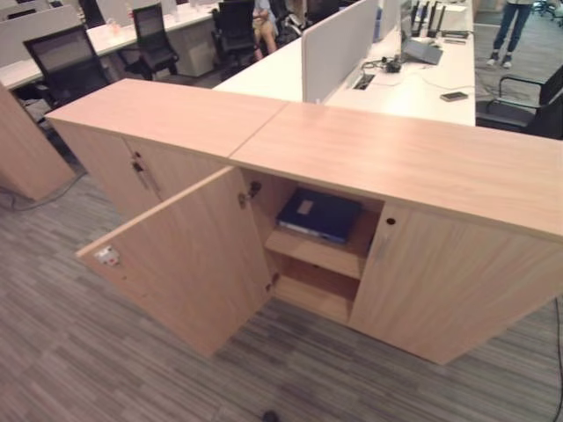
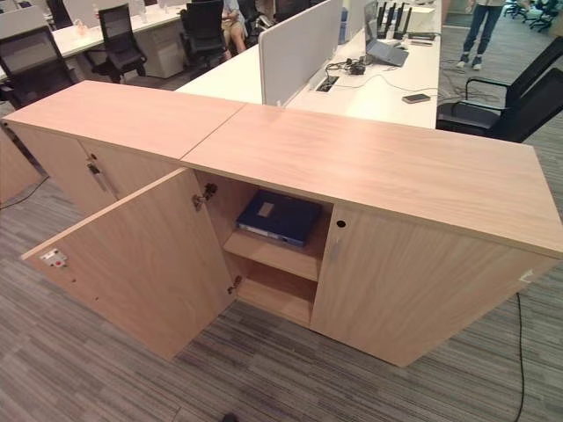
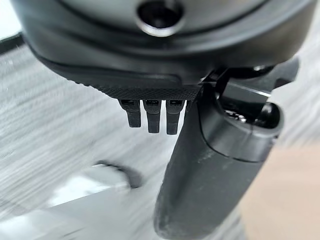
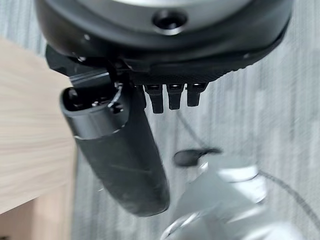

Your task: Put the empty folder in the office cabinet

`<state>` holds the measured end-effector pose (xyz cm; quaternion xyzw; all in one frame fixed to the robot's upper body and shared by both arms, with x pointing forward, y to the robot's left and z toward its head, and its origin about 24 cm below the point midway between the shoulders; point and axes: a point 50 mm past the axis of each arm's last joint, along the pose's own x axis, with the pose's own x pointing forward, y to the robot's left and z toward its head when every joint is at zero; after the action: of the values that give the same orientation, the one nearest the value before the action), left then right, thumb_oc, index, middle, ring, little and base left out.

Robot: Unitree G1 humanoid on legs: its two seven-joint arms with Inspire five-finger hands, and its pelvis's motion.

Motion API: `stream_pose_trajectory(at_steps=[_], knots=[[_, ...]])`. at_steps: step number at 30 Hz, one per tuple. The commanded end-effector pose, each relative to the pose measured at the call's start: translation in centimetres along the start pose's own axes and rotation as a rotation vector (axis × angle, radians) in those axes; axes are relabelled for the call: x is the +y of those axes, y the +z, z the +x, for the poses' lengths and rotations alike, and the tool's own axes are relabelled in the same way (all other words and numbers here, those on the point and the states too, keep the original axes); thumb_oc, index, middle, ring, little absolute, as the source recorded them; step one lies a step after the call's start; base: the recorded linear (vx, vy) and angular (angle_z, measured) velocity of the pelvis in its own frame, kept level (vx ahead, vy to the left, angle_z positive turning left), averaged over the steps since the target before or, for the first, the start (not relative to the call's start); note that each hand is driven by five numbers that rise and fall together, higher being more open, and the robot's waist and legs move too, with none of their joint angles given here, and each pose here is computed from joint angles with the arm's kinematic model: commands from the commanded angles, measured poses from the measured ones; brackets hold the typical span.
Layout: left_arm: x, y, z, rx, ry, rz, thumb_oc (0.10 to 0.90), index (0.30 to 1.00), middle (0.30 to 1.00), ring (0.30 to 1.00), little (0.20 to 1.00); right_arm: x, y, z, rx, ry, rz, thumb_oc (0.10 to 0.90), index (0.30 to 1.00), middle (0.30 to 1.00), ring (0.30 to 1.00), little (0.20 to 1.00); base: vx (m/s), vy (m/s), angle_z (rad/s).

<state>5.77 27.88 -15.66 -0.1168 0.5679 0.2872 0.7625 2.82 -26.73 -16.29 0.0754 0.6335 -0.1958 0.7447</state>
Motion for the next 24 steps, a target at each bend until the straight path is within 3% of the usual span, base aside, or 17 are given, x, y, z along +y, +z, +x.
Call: stream_pose_trajectory(at_steps=[1, 2, 4, 6, 10, 17, 24], knots=[[3.4, 6.1, -0.6, -0.199, 0.092, -0.072, 0.800, 0.900, 0.900, 0.900, 0.900, -0.6, 0.0, -0.1, 0.004, -0.007, 0.062, 0.800, 0.900, 0.900, 0.900, 0.900, 0.07, 0.093, 0.51], [3.9, 9.6, -1.2, -0.310, 0.106, -0.075, 0.800, 0.900, 0.900, 0.900, 0.900, -0.8, 0.0, -0.1, 0.001, -0.009, 0.061, 0.800, 0.900, 0.900, 0.900, 0.900, 0.05, 0.075, 0.29], [3.8, 11.0, -1.6, -0.357, 0.101, -0.065, 0.800, 0.900, 0.900, 0.900, 0.900, -0.7, -0.2, -0.1, 0.001, -0.006, 0.059, 0.800, 0.900, 0.900, 0.900, 0.900, 0.02, 0.057, 0.16], [3.6, 16.6, -3.6, -0.566, 0.099, -0.042, 0.800, 0.900, 0.900, 0.900, 0.900, -0.6, -0.5, -0.1, 0.003, 0.004, 0.053, 0.800, 0.900, 0.900, 0.900, 0.900, 0.00, 0.078, 0.20], [4.1, 21.6, -6.5, -0.754, 0.126, -0.041, 0.800, 0.900, 0.900, 0.900, 0.900, -0.2, -1.0, -0.1, 0.010, 0.025, 0.053, 0.800, 0.900, 0.900, 0.900, 0.900, 0.01, 0.045, 0.07], [4.0, 26.4, -9.7, -0.910, 0.145, -0.008, 0.800, 0.900, 0.900, 0.900, 0.900, 0.0, -1.4, -0.1, 0.019, 0.039, 0.056, 0.800, 0.900, 0.900, 0.900, 0.900, 0.01, 0.029, -0.06], [0.9, 30.2, -13.0, -1.062, 0.082, 0.112, 0.800, 0.900, 0.900, 0.900, 0.900, -0.2, -1.4, -0.1, 0.021, 0.039, 0.059, 0.800, 0.900, 0.900, 0.900, 0.900, 0.01, 0.015, -0.11]])
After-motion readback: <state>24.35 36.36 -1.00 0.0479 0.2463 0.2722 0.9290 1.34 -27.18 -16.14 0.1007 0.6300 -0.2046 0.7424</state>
